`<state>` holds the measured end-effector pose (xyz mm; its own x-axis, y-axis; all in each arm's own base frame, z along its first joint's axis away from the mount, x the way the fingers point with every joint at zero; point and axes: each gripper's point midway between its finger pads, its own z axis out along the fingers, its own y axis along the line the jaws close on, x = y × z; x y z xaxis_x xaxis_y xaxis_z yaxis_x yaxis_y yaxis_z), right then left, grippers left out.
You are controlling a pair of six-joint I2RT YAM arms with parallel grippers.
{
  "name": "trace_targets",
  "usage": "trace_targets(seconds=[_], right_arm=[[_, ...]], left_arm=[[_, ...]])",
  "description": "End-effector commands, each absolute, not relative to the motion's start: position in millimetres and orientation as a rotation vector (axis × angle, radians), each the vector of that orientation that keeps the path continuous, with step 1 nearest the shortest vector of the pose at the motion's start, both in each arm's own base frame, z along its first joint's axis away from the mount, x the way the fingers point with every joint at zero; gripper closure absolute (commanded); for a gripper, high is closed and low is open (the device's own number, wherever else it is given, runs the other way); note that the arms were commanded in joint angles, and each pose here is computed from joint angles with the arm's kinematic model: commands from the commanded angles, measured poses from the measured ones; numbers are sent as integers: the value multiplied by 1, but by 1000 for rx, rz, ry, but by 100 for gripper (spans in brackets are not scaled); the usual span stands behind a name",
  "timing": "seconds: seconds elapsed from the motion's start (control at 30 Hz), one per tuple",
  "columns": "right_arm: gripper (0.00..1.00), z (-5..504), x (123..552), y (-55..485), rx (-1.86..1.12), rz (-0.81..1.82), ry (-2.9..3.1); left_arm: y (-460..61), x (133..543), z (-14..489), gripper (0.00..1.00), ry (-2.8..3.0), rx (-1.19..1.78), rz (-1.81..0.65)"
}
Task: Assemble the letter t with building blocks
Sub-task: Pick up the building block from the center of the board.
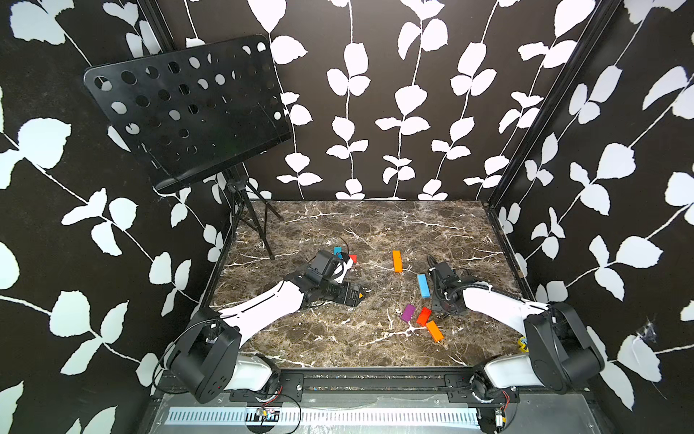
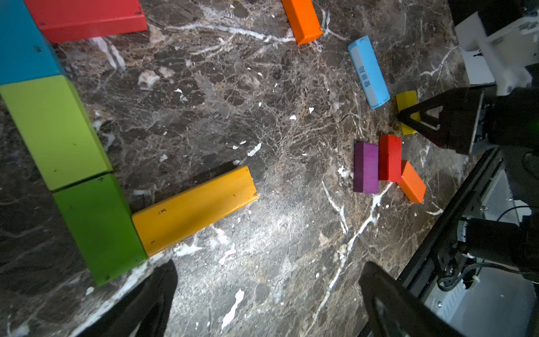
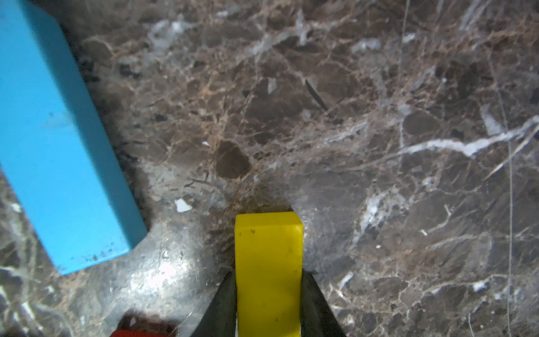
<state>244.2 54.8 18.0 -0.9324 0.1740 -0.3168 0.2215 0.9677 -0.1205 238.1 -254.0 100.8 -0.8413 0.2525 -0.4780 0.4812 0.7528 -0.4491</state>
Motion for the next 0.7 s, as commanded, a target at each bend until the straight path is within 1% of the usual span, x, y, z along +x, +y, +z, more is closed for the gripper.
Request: trace_targets(seconds=[0.0, 0.1, 0.27, 0.4, 0.5, 0.57, 0.63, 0.67], right_arm=[[73, 16, 238, 54, 299, -218, 2839], [77, 21, 244, 58, 273, -207, 2840], [77, 47, 266, 59, 183, -223, 2795], [77, 73, 299, 66, 47, -178, 2730], [80, 90, 328, 71, -63, -136, 2673], [81, 98, 347, 70, -84, -92, 2645], [85, 104, 365, 73, -131, -30, 2637], [87, 108, 374, 71, -151, -47, 2625]], left_arm=[[-260, 241, 115, 1, 2514, 598, -823], [-259, 241, 116, 1, 2515, 605, -817], [-264, 242, 128, 1, 2474, 609, -854], [-267, 245, 141, 1, 2431, 625, -872], [-270, 249, 149, 1, 2399, 648, -868], [-271, 253, 152, 1, 2392, 655, -879], [-272, 259, 156, 1, 2383, 651, -906], [-271, 264, 157, 1, 2382, 641, -920]])
